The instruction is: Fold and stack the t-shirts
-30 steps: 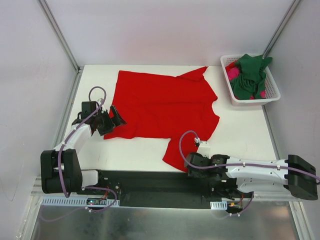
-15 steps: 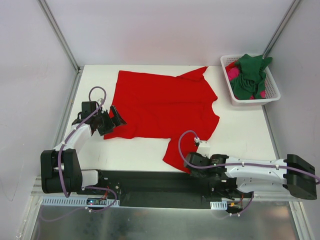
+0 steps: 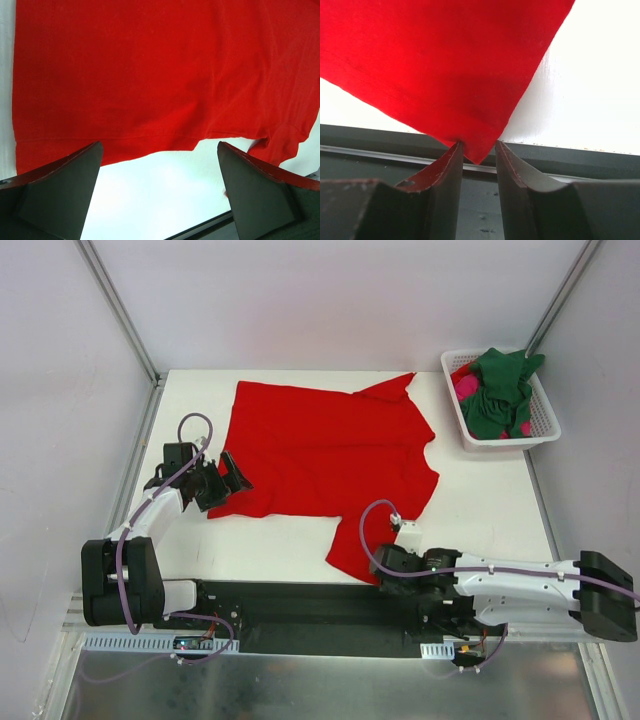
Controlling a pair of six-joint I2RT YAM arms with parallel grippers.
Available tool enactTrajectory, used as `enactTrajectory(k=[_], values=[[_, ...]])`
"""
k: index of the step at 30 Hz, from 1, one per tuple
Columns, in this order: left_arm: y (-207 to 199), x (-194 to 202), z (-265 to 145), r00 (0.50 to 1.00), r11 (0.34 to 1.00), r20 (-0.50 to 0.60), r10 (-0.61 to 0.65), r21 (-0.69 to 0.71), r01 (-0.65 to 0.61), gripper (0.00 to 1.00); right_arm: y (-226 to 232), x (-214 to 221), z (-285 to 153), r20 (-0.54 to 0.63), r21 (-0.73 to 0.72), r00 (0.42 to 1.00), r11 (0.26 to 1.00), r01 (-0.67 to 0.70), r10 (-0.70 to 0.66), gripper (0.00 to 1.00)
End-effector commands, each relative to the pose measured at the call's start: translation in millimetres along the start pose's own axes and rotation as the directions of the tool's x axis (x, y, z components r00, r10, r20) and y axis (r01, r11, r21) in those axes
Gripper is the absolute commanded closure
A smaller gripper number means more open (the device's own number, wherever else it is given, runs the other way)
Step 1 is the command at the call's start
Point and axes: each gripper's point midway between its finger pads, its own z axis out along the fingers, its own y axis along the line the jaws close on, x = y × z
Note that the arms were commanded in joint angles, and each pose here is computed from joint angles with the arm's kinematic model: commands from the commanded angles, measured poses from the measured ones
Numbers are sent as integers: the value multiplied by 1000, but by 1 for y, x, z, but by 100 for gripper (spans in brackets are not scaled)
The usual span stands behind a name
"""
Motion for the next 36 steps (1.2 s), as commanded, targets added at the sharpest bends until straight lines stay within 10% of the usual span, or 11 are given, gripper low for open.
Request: enactTrajectory(k=[1, 36], values=[[-7, -13, -3, 1000, 1000, 27, 8, 27, -9, 1, 3, -14, -13, 46, -20, 999, 999, -28, 29, 64], [-7, -12, -3, 1000, 999, 27, 9, 32, -10, 2, 1, -16, -20, 54, -26, 998, 999, -39, 41, 64]])
